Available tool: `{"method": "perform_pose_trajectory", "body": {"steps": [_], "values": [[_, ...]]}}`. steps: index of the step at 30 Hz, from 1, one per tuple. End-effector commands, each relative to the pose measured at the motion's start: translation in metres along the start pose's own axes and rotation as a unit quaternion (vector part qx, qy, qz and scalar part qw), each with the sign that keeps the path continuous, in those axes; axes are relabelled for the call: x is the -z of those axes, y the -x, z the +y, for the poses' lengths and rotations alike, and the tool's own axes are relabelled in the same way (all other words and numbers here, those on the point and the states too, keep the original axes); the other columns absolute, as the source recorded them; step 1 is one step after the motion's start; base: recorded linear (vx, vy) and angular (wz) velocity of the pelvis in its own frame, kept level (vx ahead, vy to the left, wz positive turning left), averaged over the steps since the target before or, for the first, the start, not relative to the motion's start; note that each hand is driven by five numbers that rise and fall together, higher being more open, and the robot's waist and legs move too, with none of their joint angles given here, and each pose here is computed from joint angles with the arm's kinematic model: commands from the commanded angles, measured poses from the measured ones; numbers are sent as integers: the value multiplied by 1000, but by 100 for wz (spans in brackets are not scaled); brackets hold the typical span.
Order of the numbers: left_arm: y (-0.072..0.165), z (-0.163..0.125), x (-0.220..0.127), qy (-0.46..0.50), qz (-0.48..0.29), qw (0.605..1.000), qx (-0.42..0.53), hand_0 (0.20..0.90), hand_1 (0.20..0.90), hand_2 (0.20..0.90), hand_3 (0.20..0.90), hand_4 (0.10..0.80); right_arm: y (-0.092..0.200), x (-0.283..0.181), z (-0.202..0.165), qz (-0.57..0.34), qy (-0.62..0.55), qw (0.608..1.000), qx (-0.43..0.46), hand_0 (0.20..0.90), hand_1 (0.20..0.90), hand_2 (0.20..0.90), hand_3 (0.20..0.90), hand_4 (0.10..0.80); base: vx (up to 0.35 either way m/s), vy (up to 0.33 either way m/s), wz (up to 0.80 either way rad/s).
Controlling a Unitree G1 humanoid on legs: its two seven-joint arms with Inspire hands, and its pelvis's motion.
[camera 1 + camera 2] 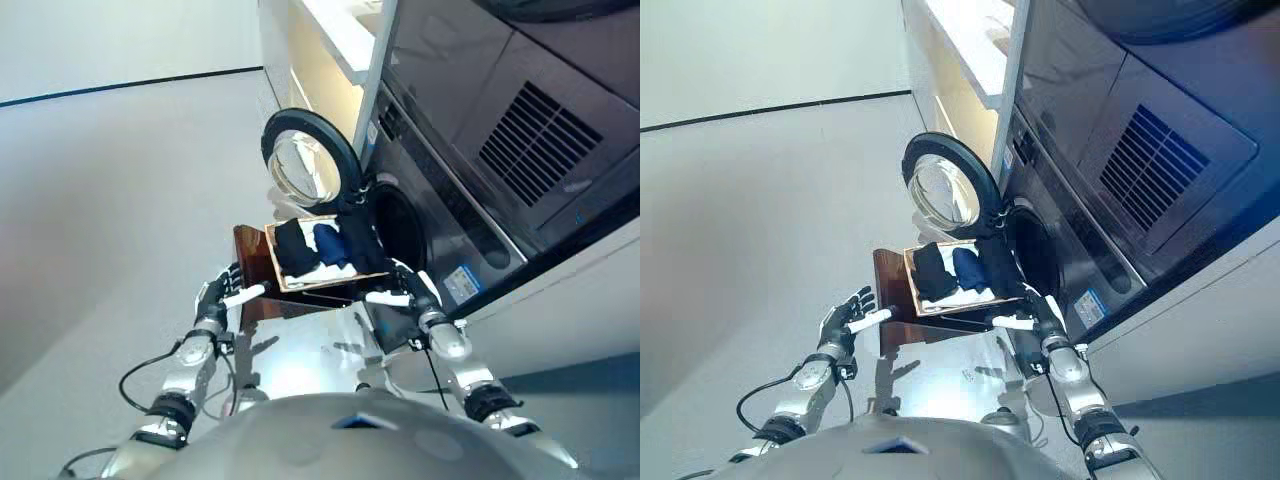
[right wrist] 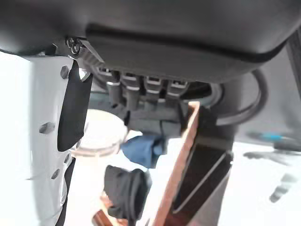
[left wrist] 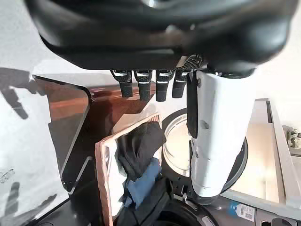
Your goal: Pick up the clothes and place them into the washing machine
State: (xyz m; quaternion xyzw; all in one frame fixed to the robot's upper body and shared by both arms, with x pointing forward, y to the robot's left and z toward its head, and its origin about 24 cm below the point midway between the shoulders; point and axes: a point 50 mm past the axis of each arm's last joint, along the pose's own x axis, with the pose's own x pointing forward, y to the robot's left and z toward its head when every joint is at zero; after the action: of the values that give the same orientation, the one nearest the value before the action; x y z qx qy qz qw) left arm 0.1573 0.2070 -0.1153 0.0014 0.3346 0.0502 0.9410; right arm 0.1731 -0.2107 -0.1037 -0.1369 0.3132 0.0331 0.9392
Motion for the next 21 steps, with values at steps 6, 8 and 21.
{"method": "perform_pose_trajectory", "body": {"steps": [6,8,21], "values": [[-20,2,-58,-17,-109,994,-4,900,900,900,900,800,-10,-44,-20,-100,-31,994,43,900,900,900,900,800,0,0,0],[-19,4,-59,-23,-112,993,-7,900,900,900,900,800,-10,-42,-22,-97,-32,994,48,900,900,900,900,800,-5,16,0],[-13,13,-50,-15,-97,995,-5,900,900,900,900,800,-11,-44,-25,-97,-64,992,55,900,900,900,900,800,4,49,1]]}}
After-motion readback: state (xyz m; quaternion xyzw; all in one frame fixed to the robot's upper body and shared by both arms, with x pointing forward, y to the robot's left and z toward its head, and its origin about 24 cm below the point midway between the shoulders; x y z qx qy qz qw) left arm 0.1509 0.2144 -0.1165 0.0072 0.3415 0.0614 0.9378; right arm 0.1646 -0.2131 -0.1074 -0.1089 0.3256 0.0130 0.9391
